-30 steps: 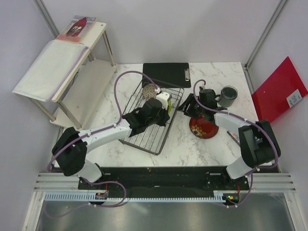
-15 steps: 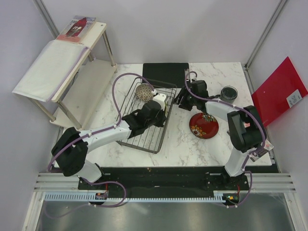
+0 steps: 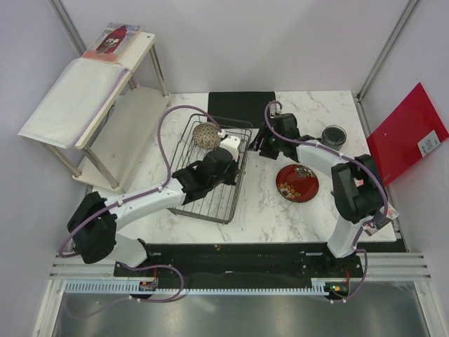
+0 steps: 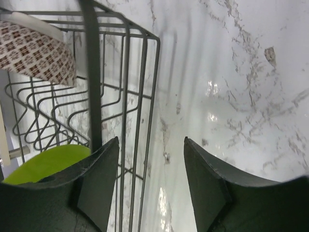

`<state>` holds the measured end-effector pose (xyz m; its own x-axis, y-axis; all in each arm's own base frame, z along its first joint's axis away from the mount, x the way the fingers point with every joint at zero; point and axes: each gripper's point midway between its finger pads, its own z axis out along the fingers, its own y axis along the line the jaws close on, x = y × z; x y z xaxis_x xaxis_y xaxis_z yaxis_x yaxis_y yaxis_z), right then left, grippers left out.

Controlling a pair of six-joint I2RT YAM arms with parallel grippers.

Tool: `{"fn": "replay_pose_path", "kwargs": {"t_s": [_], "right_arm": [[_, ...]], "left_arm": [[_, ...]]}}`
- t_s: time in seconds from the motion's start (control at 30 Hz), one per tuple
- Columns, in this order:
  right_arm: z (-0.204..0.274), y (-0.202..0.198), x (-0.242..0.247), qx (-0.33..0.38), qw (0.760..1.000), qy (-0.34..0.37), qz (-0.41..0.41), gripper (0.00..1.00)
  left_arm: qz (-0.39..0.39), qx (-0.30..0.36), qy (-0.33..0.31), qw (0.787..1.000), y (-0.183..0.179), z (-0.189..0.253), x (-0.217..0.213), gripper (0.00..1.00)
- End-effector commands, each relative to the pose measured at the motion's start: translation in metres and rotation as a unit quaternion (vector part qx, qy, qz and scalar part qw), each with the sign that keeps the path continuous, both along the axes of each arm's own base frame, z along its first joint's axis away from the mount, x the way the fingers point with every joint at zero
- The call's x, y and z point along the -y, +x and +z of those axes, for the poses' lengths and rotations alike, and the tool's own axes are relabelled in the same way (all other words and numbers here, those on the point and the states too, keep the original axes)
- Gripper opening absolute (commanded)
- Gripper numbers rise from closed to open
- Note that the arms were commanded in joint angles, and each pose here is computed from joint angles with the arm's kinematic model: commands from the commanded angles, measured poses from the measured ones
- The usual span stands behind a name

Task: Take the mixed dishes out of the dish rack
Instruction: Pick up the plate from the dish rack.

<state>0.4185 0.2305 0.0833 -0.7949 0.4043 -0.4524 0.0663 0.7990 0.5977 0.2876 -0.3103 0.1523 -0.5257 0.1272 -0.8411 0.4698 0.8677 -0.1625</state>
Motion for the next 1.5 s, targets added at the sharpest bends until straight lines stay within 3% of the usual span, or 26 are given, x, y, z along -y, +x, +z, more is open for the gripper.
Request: {"fn": "replay_pose_path", "kwargs": {"t_s": [0.0,0.17,0.33,0.43,0.53,0.6,0.63,0.67,0.77,1.07,1.3,1.47], "right_arm": [[0.078,0.000,0.021,0.083,0.996,-0.036,-0.027,0.64],[0.102,-0.024,0.055,0.095,0.990,-0.084,-0.066,0.64],[0.143,-0.054,0.067,0.141,0.986,-0.064,-0.069,0.65],[0.164,-0.073,0.066,0.163,0.984,-0.040,-0.052,0.65],[0.178,-0.092,0.059,0.167,0.986,-0.017,-0.019,0.66],[0.183,-0.102,0.057,0.163,0.987,-0.006,-0.008,0.66],[0.184,-0.105,0.056,0.161,0.987,-0.001,-0.005,0.66],[0.184,-0.109,0.054,0.159,0.987,0.004,0.002,0.66],[0.190,-0.119,0.050,0.161,0.986,0.024,0.017,0.66],[0.183,-0.140,0.033,0.149,0.984,0.055,0.082,0.66],[0.183,-0.149,0.030,0.154,0.981,0.065,0.099,0.65],[0.184,-0.159,0.022,0.149,0.976,0.082,0.136,0.63]], "left_arm": [[0.018,0.100,0.009,0.995,0.014,0.071,-0.018,0.02],[0.037,0.169,0.029,0.985,0.021,0.122,-0.040,0.02],[0.005,0.225,0.058,0.973,0.019,0.154,-0.046,0.02],[-0.029,0.267,0.119,0.956,0.013,0.153,-0.049,0.02],[-0.063,0.342,0.205,0.915,0.000,0.146,-0.046,0.02],[-0.093,0.421,0.257,0.865,-0.013,0.156,-0.033,0.02],[-0.104,0.427,0.304,0.845,-0.017,0.132,-0.035,0.02],[-0.121,0.451,0.354,0.810,-0.021,0.130,-0.034,0.02],[-0.143,0.494,0.387,0.765,-0.038,0.116,-0.022,0.02],[-0.210,0.558,0.372,0.711,-0.080,0.103,0.006,0.02],[-0.232,0.568,0.376,0.694,-0.089,0.100,0.024,0.02],[-0.237,0.568,0.375,0.693,-0.088,0.099,0.031,0.02]]}}
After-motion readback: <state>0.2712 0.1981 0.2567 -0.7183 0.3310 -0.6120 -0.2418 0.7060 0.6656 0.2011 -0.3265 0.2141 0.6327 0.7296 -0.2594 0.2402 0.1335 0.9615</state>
